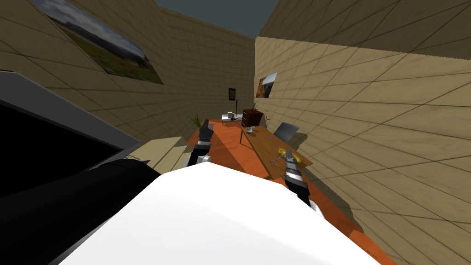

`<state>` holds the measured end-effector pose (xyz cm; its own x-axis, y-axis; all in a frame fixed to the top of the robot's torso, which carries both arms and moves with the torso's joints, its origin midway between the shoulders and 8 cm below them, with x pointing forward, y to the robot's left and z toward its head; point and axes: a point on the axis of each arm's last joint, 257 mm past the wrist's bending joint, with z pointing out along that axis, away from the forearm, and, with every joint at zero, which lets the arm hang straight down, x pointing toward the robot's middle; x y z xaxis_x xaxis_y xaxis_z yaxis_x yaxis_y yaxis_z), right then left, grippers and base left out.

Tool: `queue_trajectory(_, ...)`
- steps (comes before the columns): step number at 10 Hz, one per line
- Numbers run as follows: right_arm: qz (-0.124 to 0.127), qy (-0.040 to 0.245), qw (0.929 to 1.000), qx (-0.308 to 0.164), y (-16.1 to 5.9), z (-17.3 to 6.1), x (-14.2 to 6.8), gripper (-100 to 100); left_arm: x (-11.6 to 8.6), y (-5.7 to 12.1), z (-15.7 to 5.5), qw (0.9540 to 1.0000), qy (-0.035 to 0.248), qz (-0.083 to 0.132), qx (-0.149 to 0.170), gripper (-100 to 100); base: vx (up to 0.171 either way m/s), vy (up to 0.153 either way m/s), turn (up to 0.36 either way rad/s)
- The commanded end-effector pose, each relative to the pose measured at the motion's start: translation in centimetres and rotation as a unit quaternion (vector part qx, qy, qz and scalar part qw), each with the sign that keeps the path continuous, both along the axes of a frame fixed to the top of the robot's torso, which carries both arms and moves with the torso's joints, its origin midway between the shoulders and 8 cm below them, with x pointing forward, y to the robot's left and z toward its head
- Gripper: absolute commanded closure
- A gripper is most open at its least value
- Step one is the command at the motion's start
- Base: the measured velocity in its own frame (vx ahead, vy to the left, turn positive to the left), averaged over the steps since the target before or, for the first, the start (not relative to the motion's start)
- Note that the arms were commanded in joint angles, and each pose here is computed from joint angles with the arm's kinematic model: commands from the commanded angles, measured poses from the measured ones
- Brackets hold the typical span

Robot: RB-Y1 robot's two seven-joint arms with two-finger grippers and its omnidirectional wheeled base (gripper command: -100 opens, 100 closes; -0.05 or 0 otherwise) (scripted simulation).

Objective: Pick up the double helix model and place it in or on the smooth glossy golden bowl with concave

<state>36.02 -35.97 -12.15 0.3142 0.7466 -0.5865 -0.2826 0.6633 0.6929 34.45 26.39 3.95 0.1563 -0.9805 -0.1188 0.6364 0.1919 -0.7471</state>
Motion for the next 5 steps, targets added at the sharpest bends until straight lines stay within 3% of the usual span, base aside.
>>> queue_trajectory(1, -0.019, 0.028, 0.9988, -0.035, -1.2, -2.2, -0.2, -100, 0.0, 0.0, 0.0, 1.0, 0.0, 0.0, 0.0, 0, 0.11, 0.047, -0.147)
queue_trajectory(5, -0.045, 0.074, 0.9927, -0.083, -2.8, -6.1, -0.3, -100, 0.0, 0.0, 0.0, 1.0, 0.0, 0.0, 0.0, 0, 0.067, 0.044, -0.075)
